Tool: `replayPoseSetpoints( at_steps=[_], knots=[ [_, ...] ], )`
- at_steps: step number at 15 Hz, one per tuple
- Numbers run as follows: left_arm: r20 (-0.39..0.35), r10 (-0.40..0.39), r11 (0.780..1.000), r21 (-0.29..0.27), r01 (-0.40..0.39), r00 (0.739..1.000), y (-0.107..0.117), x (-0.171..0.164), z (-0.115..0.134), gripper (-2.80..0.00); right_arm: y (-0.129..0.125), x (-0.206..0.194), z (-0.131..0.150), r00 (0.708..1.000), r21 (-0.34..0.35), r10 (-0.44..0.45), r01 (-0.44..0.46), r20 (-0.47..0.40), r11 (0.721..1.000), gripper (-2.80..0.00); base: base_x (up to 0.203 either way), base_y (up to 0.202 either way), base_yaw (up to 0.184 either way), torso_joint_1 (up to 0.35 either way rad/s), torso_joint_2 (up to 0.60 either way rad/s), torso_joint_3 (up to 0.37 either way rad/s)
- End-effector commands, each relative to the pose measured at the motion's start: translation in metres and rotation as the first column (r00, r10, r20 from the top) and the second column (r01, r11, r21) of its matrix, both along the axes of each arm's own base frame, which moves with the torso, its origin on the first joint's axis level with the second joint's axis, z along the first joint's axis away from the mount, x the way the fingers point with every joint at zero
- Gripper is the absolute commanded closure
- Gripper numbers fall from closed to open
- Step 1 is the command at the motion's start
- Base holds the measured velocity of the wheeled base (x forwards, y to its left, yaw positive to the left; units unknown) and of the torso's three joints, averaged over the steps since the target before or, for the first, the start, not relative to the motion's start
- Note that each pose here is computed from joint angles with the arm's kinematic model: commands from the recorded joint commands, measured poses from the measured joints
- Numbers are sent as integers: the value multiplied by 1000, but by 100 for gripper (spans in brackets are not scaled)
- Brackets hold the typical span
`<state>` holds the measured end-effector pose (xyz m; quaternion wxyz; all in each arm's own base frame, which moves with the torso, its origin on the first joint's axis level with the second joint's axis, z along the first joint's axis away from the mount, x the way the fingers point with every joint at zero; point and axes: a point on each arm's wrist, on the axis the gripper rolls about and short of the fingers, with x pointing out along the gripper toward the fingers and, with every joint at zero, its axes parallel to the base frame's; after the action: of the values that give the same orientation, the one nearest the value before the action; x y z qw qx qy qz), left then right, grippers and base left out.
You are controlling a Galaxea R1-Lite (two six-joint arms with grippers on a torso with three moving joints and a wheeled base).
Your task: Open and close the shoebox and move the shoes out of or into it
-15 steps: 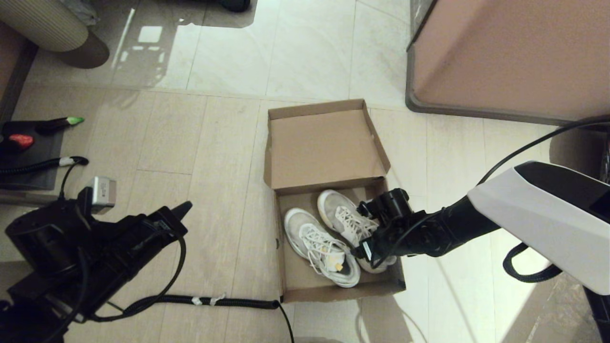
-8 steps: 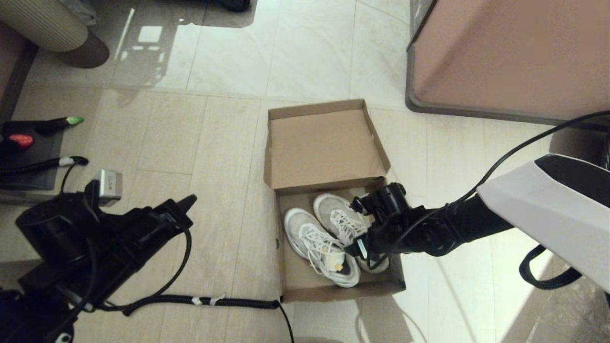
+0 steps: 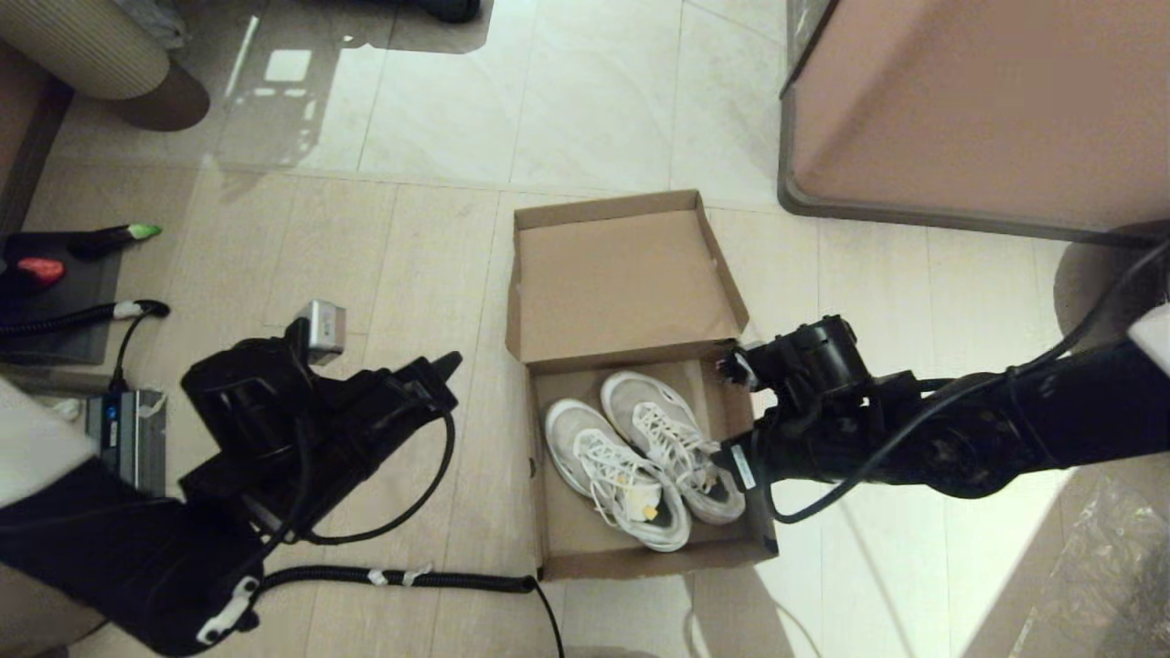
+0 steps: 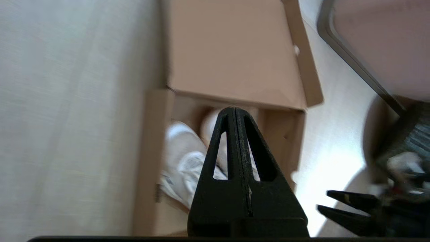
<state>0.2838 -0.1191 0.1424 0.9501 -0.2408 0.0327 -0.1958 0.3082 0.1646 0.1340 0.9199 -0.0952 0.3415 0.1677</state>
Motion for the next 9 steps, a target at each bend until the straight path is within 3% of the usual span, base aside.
replayPoseSetpoints(
  at_steps=[1, 3, 4, 6, 9],
  knots=[
    [-28, -23, 1000, -4, 23, 999, -12, 9, -12, 0, -14, -21, 26, 998, 32, -21, 20, 52, 999, 0, 0, 0, 0, 0, 0, 0],
    [-51, -29, 1000, 0, 29, 998, -21, 15, -23, 0, -37, -24, 30, 994, 45, -99, 97, 49, 994, 0, 0, 0, 0, 0, 0, 0],
    [-66, 11, 1000, 4, -11, 998, -25, 15, -28, 0, -50, -19, 31, 989, 65, -144, 141, 45, 988, 0, 0, 0, 0, 0, 0, 0],
    [-66, 40, 999, -31, -43, 997, -28, 21, -27, 0, -64, -10, 27, 979, 159, -201, 201, -12, 967, 0, 0, 0, 0, 0, 0, 0],
    [-32, -20, 998, -61, 18, 999, -34, 34, -20, 0, -76, -11, 17, 952, 215, -294, 307, -90, 927, 0, 0, 0, 0, 0, 0, 0]
  ],
)
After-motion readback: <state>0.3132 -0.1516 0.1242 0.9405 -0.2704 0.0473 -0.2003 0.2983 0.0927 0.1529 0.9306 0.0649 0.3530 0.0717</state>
